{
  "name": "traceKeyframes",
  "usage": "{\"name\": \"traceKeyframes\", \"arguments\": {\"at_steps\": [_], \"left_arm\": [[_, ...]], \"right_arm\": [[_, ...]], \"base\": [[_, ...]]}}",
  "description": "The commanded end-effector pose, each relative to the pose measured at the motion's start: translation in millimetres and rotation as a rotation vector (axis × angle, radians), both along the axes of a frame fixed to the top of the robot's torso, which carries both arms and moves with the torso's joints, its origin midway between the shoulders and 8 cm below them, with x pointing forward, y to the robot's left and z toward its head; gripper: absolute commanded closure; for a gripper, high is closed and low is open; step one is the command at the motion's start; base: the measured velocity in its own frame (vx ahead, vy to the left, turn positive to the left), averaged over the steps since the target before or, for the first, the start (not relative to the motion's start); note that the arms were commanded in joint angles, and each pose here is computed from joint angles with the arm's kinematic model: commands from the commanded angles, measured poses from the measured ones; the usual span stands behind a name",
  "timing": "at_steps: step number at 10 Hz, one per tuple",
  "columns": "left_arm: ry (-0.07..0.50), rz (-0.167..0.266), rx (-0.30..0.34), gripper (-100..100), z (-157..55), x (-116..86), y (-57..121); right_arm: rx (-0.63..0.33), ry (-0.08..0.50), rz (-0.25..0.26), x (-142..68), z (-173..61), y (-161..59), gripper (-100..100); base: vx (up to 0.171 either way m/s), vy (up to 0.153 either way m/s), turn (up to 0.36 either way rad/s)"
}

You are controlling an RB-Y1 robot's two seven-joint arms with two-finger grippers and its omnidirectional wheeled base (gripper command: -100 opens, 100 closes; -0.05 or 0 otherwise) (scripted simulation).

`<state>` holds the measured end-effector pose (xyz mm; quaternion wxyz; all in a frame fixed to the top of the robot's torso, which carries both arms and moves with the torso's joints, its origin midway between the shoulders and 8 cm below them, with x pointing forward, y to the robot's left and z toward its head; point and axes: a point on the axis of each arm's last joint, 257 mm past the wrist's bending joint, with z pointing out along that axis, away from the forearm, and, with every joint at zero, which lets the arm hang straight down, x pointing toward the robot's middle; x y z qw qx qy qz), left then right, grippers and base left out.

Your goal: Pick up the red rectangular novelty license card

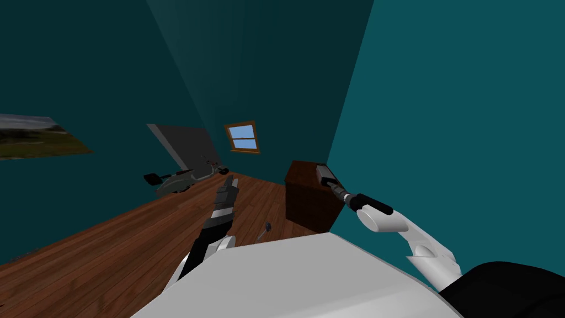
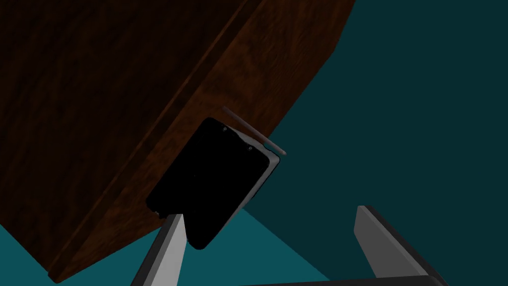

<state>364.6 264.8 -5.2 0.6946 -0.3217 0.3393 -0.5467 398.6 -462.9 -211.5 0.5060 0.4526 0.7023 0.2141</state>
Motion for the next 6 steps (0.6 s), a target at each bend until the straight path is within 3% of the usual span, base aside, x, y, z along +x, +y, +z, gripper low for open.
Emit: {"name": "traceKeyframes", "arguments": {"at_steps": [1, 3, 5, 6], "left_arm": [[0.000, 0.000, 0.000, 0, 0, 0, 0.0], [0.000, 0.000, 0.000, 0, 0, 0, 0.0], [0.000, 0.000, 0.000, 0, 0, 0, 0.0], [0.000, 0.000, 0.000, 0, 0, 0, 0.0]], "right_arm": [[0.002, 0.050, -0.005, -7, -11, -2, -100], [-0.013, 0.114, -0.002, -12, -18, -13, -100], [-0.009, 0.142, -0.005, -16, -24, -13, -100], [-0.024, 0.185, 0.002, -20, -25, -24, -100]], "base": [[0.000, 0.000, 0.000], [-0.005, 0.008, 0.189], [-0.001, 0.001, -0.017], [-0.001, 0.008, 0.245]]}}
